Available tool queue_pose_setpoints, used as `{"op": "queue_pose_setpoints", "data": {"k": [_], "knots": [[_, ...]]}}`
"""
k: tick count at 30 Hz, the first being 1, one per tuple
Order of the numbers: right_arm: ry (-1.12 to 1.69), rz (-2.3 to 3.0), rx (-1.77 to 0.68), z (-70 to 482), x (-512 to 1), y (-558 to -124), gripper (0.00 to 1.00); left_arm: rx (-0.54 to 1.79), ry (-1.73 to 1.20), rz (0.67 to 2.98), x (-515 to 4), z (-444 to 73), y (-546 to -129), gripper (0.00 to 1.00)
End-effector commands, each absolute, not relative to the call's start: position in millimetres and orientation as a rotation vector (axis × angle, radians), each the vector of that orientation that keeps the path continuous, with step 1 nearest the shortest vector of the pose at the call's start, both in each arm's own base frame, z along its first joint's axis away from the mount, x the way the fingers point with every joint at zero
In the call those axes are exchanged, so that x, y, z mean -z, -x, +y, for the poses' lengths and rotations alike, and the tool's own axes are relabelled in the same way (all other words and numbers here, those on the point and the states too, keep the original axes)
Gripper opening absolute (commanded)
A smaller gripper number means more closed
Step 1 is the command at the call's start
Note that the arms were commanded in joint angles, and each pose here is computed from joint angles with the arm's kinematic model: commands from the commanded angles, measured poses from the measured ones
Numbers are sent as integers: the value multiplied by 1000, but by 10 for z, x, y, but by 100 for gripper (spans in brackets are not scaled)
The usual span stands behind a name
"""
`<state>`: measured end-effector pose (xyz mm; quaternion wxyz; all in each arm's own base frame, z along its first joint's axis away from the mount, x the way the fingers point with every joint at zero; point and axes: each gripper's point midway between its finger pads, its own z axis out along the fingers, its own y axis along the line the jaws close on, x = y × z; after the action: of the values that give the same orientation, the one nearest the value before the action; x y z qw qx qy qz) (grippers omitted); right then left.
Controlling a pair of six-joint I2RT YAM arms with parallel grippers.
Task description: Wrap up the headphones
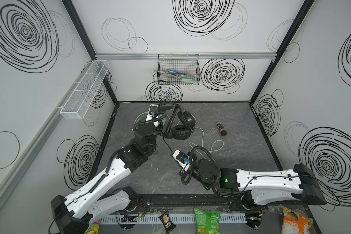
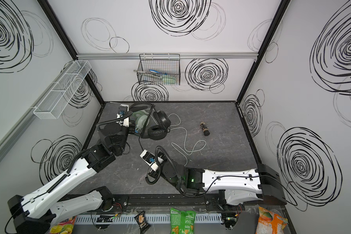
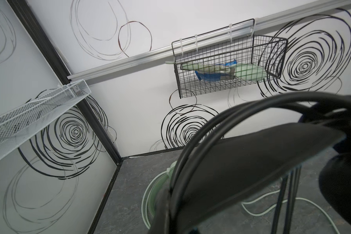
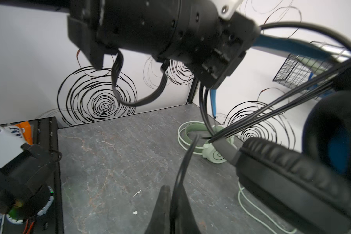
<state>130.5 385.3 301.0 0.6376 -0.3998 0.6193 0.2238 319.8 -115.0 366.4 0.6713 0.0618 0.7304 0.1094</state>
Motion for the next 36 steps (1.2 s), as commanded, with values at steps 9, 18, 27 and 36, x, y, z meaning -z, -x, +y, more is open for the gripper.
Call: {"op": "queue_pose_setpoints", "data": {"k": [9,18,27,36], "knots": [[763,1367,-325,3270,-3625,-1744,4,-339,-142,1535,-3955,-1114,-3010,0],[742,1360,-300,2963,-3803,-1793,5,-464,-352,1547,-3853,-1471,-2883,0],[719,1364,-154,2741,-3921,-1882,7,-531,-419,1519,-3914,-1616,-2836,0],[730,1363,26,2646,-3947,-2003,9,-596,-429,1524,-3917,-1551,-2838,0]]}}
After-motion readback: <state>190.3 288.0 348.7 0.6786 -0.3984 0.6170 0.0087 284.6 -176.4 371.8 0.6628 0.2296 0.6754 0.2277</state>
